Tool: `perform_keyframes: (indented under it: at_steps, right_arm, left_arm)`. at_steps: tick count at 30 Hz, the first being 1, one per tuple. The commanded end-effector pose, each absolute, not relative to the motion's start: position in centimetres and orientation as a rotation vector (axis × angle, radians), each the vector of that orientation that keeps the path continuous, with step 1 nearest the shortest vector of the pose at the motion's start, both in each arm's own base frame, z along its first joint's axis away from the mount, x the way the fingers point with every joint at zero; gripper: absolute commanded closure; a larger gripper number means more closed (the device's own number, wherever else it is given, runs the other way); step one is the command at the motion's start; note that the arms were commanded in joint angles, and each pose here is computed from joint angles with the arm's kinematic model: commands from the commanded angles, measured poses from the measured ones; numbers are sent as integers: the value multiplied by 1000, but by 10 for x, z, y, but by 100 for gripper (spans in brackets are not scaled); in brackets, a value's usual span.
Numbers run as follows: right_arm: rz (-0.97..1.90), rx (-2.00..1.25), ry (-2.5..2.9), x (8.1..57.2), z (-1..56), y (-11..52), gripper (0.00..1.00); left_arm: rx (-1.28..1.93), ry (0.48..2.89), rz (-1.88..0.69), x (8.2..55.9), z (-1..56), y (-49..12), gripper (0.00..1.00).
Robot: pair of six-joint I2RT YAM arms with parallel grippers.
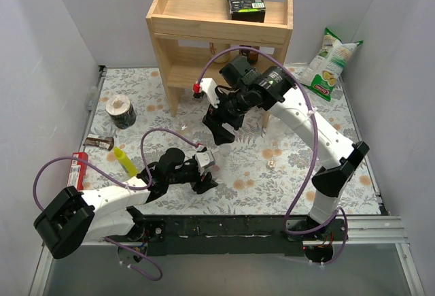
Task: Screw on the bottle caps
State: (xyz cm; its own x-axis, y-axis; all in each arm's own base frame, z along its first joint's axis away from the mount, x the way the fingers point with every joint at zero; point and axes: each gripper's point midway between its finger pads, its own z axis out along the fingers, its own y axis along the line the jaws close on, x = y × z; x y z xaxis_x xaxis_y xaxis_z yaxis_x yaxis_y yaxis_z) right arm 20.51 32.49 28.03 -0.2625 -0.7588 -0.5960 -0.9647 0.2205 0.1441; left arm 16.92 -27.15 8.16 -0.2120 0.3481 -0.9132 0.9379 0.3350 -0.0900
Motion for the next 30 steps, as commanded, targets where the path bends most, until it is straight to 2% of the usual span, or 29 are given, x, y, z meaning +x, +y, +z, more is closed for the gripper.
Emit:
perform_keyframes:
  at_steps: [1,5,6,12,22,30]
  right_arm:
    - [770,-1651,1873,194,325,325,9]
    - [702,-1801,1573,188,325,315,8]
    - [684,-1856,1541,177,306,300,9]
    - [554,-2035,1199,171,289,285,19]
    - [644,-2270,865,136,275,281,32]
    - [726,-2342,780,121,269,279,35]
  left_arm:
    - [1209,1640,-924,164,98,-284,100]
    - [1302,1594,-935,157,94,-281,100]
    - [1340,1575,-959,152,93,-280,100]
    - [1505,1501,-931,148,86,-275,100]
    - [1559,1498,-943,149,87,-277,100]
    - [1557,1514,-959,149,85,-277,100]
